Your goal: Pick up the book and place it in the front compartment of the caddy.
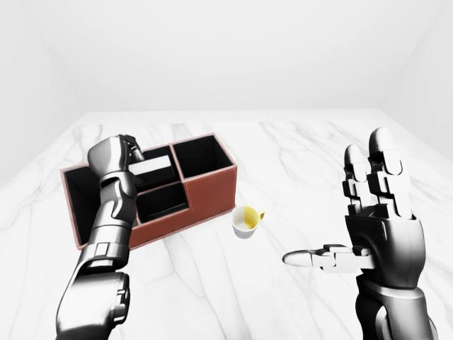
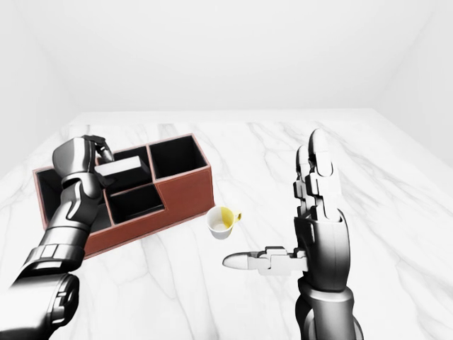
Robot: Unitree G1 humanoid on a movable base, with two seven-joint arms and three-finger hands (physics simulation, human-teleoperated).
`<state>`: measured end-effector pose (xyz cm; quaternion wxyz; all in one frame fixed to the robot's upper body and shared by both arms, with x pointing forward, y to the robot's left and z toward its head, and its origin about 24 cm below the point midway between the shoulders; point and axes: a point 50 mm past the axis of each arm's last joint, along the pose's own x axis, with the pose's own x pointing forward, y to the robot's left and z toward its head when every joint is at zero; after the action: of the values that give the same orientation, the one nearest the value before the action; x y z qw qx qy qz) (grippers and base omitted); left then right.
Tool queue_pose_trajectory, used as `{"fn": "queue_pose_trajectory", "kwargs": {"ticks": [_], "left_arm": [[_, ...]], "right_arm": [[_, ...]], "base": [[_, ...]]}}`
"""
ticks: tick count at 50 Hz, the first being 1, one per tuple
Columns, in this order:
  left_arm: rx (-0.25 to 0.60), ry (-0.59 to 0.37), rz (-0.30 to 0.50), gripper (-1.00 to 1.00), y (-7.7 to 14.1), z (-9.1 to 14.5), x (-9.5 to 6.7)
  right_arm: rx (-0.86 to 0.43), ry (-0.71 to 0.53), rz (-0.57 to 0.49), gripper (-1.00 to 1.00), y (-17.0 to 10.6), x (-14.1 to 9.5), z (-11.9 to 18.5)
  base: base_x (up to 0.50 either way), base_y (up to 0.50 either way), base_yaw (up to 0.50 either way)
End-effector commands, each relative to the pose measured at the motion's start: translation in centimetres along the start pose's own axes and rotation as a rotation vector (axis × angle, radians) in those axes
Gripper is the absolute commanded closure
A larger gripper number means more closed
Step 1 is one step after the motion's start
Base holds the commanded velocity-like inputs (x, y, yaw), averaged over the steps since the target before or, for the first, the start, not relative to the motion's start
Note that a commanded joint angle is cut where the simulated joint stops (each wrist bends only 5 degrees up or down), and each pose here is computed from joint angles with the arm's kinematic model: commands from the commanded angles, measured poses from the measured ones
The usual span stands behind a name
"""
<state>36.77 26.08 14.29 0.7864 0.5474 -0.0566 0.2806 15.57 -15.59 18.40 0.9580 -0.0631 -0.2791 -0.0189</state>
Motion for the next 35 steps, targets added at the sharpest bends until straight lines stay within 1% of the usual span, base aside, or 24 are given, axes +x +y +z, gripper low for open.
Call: {"fn": "queue_pose_trajectory", "kwargs": {"ticks": [1, 3, 7, 11, 12, 13, 14, 15, 16, 17, 24, 30, 32, 35], "left_arm": [[0.035, 0.021, 0.023, 1.0, -0.6, -0.1, 0.2], [0.037, 0.032, 0.003, 1.0, -1.1, -0.3, 0.1], [0.039, 0.038, -0.01, 1.0, -1.2, -0.3, 0.1], [0.042, 0.033, -0.007, 0.99, -1.2, -0.3, 0.1], [0.039, 0.039, -0.01, 0.79, -1.2, -0.3, 0.2], [0.041, 0.041, -0.013, 0.8, -1.3, -0.4, 0.2], [0.04, 0.043, -0.016, 0.67, -1.4, -0.4, 0.1], [0.04, 0.041, -0.016, 0.15, -1.3, -0.3, 0.1], [0.035, 0.042, -0.013, -0.67, -1.3, -0.3, 0.2], [0.033, 0.042, -0.012, -1.0, -1.2, -0.2, 0.3], [0.019, 0.017, 0.027, -1.0, -0.5, 0.2, 0.4], [0.008, -0.011, 0.069, -1.0, 0.2, 0.5, 0.3], [-0.007, -0.034, 0.101, -1.0, 0.9, 0.8, 0.1], [-0.024, -0.075, 0.112, -1.0, 2.0, 1.2, -0.3]], "right_arm": [[-0.001, -0.001, -0.001, -1.0, 0.0, 0.0, 0.1], [-0.001, -0.003, -0.001, -1.0, 0.0, 0.0, 0.1], [0.0, 0.001, 0.001, -1.0, 0.1, 0.0, 0.0], [0.0, 0.002, 0.0, -1.0, 0.0, 0.0, 0.0], [0.001, 0.002, -0.001, -1.0, 0.0, 0.0, 0.0], [0.001, 0.002, 0.0, -1.0, 0.1, 0.0, 0.0], [0.001, 0.002, 0.001, -1.0, 0.1, 0.0, 0.0], [0.001, 0.0, 0.001, -1.0, 0.1, -0.1, 0.0], [0.002, -0.002, 0.001, -0.99, 0.1, -0.1, 0.1], [0.001, -0.003, 0.001, -0.99, 0.1, -0.1, 0.2], [0.001, -0.012, -0.001, -1.0, 0.0, -0.1, 0.4], [0.002, -0.004, 0.001, -1.0, 0.1, 0.0, 0.1], [0.002, -0.006, 0.001, -1.0, 0.1, 0.0, 0.2], [0.003, -0.007, 0.0, -0.99, 0.1, 0.0, 0.2]], "base": [[0.0, 0.0, 0.0], [0.0, 0.0, 0.0], [0.0, 0.0, 0.0], [0.0, 0.0, 0.0], [0.0, 0.0, 0.0], [0.0, 0.0, 0.0], [0.0, 0.0, 0.0], [0.0, 0.0, 0.0], [0.0, 0.0, 0.0], [0.0, 0.0, 0.0], [0.0, 0.0, 0.0], [0.0, 0.0, 0.0], [0.0, 0.0, 0.0], [0.0, 0.0, 0.0]]}}
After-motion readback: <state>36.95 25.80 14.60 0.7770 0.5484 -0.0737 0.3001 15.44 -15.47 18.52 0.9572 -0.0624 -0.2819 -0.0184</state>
